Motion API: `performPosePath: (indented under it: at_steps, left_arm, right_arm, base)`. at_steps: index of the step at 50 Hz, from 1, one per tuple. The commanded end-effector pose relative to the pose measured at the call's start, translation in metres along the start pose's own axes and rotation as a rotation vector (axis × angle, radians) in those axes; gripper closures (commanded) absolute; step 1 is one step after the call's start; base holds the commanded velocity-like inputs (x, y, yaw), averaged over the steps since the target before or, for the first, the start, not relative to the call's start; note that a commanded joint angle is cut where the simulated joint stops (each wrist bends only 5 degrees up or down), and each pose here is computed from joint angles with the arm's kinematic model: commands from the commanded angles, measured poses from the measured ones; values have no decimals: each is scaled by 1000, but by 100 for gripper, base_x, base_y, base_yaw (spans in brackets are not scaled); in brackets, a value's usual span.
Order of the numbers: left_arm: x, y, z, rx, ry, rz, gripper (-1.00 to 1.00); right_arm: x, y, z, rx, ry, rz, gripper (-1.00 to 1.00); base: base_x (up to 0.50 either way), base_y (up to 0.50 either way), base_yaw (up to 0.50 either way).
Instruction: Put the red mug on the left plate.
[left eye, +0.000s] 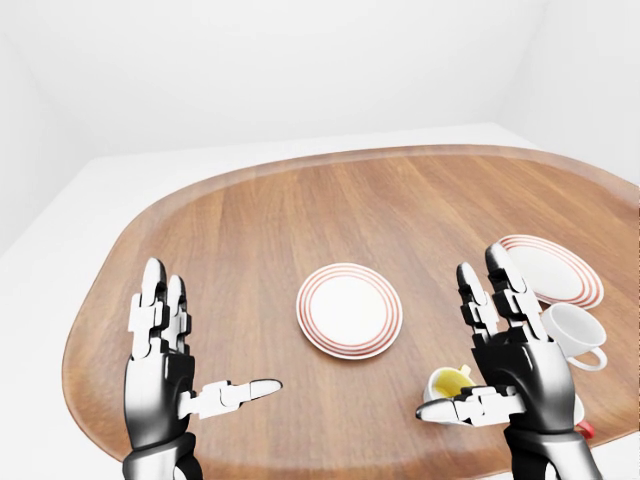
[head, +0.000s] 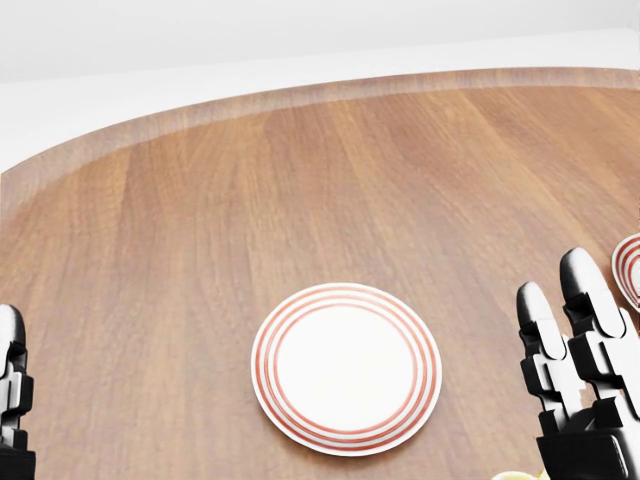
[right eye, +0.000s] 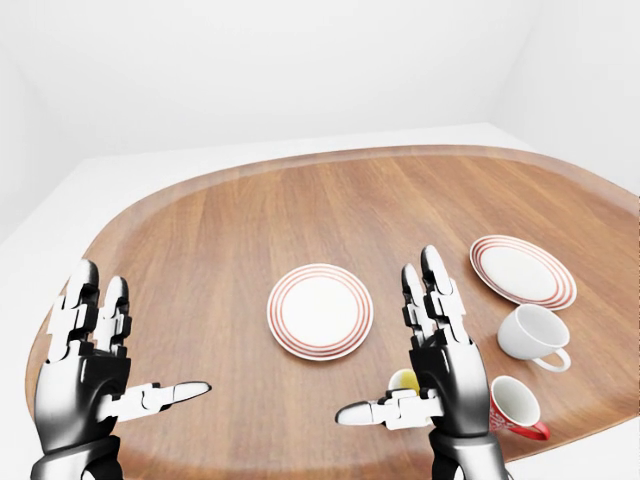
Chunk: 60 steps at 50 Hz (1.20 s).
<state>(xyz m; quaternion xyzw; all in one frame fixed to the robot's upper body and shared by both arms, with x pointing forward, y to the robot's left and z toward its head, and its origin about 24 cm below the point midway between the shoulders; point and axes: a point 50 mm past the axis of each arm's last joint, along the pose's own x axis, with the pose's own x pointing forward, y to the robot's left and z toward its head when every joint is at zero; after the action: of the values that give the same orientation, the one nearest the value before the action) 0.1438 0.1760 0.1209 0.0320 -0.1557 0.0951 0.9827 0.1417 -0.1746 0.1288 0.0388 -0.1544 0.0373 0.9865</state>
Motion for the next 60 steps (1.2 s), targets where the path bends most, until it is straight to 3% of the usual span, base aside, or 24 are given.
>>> performPosePath:
  at_steps: [1, 13, 14, 16, 17, 20, 23, 26, 27, 28, 30, 37, 42, 44, 51, 60]
  left_arm:
    - [0, 1, 2, 0, -8, 0, -100]
    - [1, 0, 2, 3, -12, 1, -100]
    - [0, 0, 2, 6, -10, 4, -100]
    - [-1, 1, 2, 8, -4, 6, -100]
    - [-2, 1, 2, 5, -1, 10, -100]
    - [-5, 3, 2, 3, 9, 15, -100]
    - [-9, 5, 2, -3, 24, 23, -100]
    - [-9, 6, 2, -8, 24, 29, -100]
    - [-9, 6, 2, -8, 25, 30, -100]
    - [-9, 6, 2, -8, 25, 30, -100]
    - [-9, 5, 2, -6, 27, 29, -100]
    - [-11, 8, 3, -12, 30, 38, -100]
    - [-11, 8, 3, -12, 30, 41, -100]
    - [-12, 8, 3, -12, 33, 39, -100]
    - [-12, 8, 3, -11, 31, 40, -100]
    - [-12, 9, 2, -11, 36, 41, -100]
  right_arm:
    - [-1, 0, 0, 0, -2, 4, -100]
    - [-1, -1, -1, 8, -39, 17, -100]
    - [0, -3, 1, -34, -50, -3, -100]
    - [3, -6, -4, -148, -3, -17, -100]
    - [6, -11, -4, -298, 16, -60, -100]
    - [8, -20, 6, -578, -6, -170, -100]
    - [10, -41, 35, -985, -52, -346, -100]
    - [10, -57, 51, -1165, -64, -444, -100]
    - [10, -62, 51, -1223, -43, -462, -100]
    - [8, -71, 42, -1391, 57, -474, -100]
    - [8, -78, 38, -1505, 122, -492, -100]
    - [4, -100, 24, -1590, 324, -400, -100]
    - [0, -115, 9, -1568, 434, -379, -100]
    - [0, -118, 3, -1453, 457, -326, -100]
    - [5, -139, 1, -1464, 505, -334, -100]
    - [-5, -169, -12, -1435, 601, -376, -100]
  base:
    - [53, 12, 0]
    - [44, 8, 0]
    - [0, 0, 0]
    - [0, 0, 0]
    - [0, 0, 0]
    - [0, 0, 0]
    - [0, 0, 0]
    - [0, 0, 0]
    - [0, 0, 0]
    - [0, 0, 0]
    - [0, 0, 0]
    - [0, 0, 0]
    - [0, 0, 0]
    - [0, 0, 0]
    - [0, 0, 0]
    - [0, 0, 0]
